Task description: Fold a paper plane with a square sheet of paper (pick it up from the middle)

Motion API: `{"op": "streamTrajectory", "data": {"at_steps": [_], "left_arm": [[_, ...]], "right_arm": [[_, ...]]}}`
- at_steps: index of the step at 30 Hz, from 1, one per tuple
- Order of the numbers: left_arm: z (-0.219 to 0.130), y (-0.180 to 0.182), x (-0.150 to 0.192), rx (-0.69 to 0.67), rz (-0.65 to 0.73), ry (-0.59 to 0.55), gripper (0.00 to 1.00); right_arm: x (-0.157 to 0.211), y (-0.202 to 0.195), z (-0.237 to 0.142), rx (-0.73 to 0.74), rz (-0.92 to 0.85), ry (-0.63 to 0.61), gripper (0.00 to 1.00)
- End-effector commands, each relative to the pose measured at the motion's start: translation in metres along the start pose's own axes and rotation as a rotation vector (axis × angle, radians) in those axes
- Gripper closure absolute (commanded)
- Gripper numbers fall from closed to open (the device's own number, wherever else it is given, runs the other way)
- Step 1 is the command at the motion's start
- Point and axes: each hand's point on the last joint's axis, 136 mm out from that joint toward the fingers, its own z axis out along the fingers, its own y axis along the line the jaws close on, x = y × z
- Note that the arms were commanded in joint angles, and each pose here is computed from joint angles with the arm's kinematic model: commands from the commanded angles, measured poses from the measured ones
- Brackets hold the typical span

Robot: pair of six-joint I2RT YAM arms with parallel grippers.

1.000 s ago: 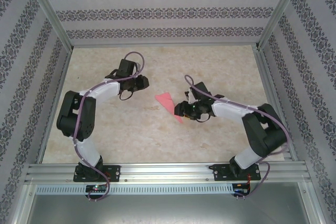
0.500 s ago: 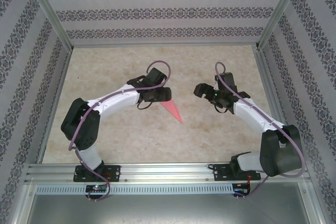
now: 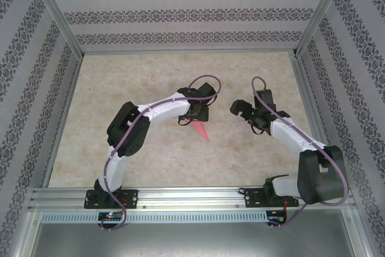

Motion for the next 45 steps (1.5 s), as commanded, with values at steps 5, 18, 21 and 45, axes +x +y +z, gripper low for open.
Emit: {"op": "streamTrajectory", "data": {"at_steps": [5, 18, 21, 45], "left_arm": [[-0.007, 0.01, 0.003, -0.071, -0.014, 0.006, 0.33], [-0.021, 0.016, 0.006, -0.034, -0.111, -0.026, 0.54], [-0.021, 0.017, 0.007, -0.027, -0.131, -0.029, 0.63], [-0.111, -0.031, -0.026, 0.422, -0.02, -0.26, 1.0]], "right_arm": [[-0.007, -0.007, 0.001, 0.029, 0.019, -0.041, 0.02], [-0.007, -0.012, 0.001, 0.054, 0.023, -0.044, 0.02], [-0.007, -0.012, 0.002, 0.055, 0.022, -0.042, 0.03], [-0.015, 0.011, -0.012, -0.082, -0.055, -0.112, 0.02]]}}
